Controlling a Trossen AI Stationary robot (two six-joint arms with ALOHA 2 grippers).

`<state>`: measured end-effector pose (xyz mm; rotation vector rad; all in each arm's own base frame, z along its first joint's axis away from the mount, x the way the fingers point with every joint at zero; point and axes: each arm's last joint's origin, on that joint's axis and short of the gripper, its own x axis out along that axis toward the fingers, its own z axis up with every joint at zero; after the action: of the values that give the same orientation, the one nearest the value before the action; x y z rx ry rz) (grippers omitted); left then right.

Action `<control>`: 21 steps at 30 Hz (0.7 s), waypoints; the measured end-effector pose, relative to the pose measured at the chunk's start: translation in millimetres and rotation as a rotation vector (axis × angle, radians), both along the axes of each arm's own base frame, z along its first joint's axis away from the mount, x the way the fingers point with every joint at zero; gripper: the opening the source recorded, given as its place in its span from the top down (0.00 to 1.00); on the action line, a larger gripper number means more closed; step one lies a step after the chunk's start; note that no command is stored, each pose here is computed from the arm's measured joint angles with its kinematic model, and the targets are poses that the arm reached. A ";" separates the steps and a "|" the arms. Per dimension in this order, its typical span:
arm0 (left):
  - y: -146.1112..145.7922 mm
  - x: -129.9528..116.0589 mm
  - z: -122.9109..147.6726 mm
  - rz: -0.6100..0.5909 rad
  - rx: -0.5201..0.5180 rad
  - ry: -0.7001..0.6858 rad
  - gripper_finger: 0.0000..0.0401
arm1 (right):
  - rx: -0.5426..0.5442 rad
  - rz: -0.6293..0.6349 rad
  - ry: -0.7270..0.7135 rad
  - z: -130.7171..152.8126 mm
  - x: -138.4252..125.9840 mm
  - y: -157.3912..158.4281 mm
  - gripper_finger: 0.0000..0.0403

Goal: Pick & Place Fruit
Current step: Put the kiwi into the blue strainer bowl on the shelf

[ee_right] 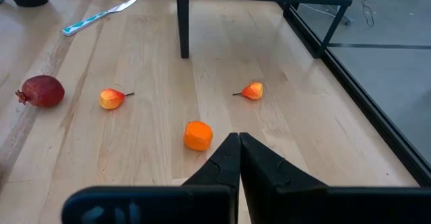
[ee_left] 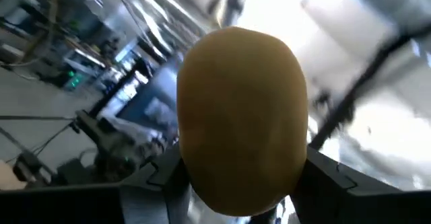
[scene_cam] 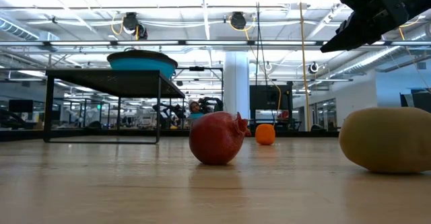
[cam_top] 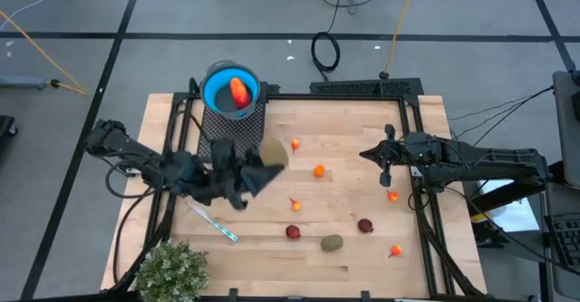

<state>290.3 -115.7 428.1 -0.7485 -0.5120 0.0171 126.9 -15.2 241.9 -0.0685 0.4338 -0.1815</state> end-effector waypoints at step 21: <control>19.7 -2.0 9.6 0.001 -0.320 -0.176 0.53 | 0.003 -0.002 0.000 0.0 0.0 0.0 1.00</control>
<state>288.3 -96.0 437.7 -1.0689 -0.6865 0.0346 126.8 -15.3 241.9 -0.0649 0.4339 -0.1826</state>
